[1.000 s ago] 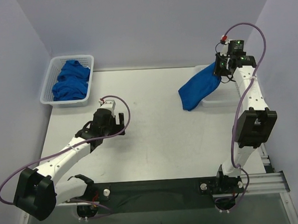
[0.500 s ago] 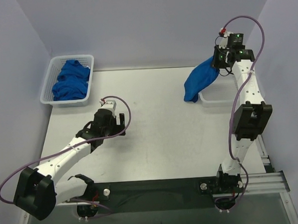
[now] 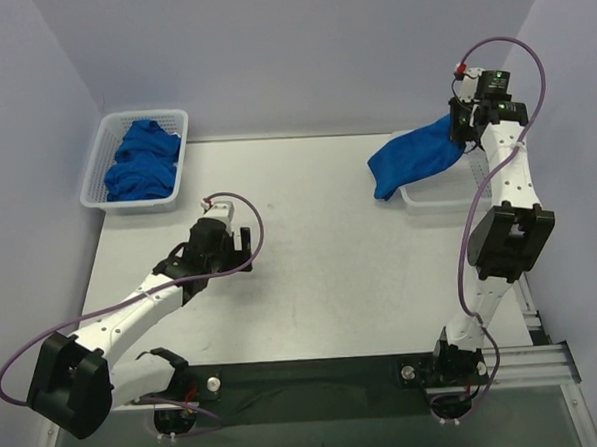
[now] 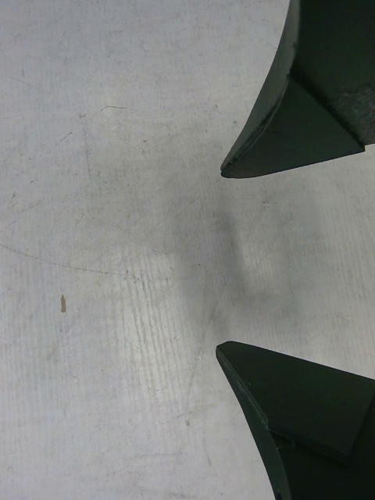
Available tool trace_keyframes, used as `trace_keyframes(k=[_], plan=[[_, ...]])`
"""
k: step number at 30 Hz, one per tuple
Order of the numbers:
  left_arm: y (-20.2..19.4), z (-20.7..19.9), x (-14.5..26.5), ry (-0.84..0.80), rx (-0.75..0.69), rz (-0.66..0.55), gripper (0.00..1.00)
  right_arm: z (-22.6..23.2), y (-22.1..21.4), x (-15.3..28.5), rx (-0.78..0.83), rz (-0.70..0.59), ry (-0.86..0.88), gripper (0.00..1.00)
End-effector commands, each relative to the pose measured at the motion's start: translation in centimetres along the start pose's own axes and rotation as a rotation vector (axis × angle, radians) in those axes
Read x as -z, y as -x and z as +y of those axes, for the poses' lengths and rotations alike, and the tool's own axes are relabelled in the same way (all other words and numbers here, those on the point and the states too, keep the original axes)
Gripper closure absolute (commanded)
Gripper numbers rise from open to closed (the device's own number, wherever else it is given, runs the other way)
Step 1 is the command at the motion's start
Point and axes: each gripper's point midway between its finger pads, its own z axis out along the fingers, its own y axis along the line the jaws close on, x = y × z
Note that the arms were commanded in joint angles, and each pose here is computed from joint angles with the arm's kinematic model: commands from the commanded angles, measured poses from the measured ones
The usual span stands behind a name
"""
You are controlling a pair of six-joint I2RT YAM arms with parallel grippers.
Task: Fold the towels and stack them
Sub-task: Neatly place the folded towel into the bin
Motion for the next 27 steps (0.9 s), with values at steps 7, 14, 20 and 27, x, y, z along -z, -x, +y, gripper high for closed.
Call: trace_keyframes(k=[7, 14, 20, 27], plan=[[0.4, -0.3, -0.4, 0.003, -0.013, -0.014, 0.02, -4.0, -1.1, 0.0, 0.096, 0.045, -0.132, 1.00], [-0.4, -0.3, -0.7, 0.008, -0.023, 0.017, 0.03, -5.4, -1.8, -1.3, 0.130, 0.083, -0.172, 1.00], [-1.0, -0.3, -0.9, 0.006, -0.027, 0.040, 0.02, -5.9, -2.6, -2.7, 0.150, 0.110, -0.185, 1.00], [-1.2, -0.3, -1.0, 0.009, -0.033, 0.055, 0.03, -7.2, -3.6, -3.8, 0.182, 0.152, -0.244, 1.00]])
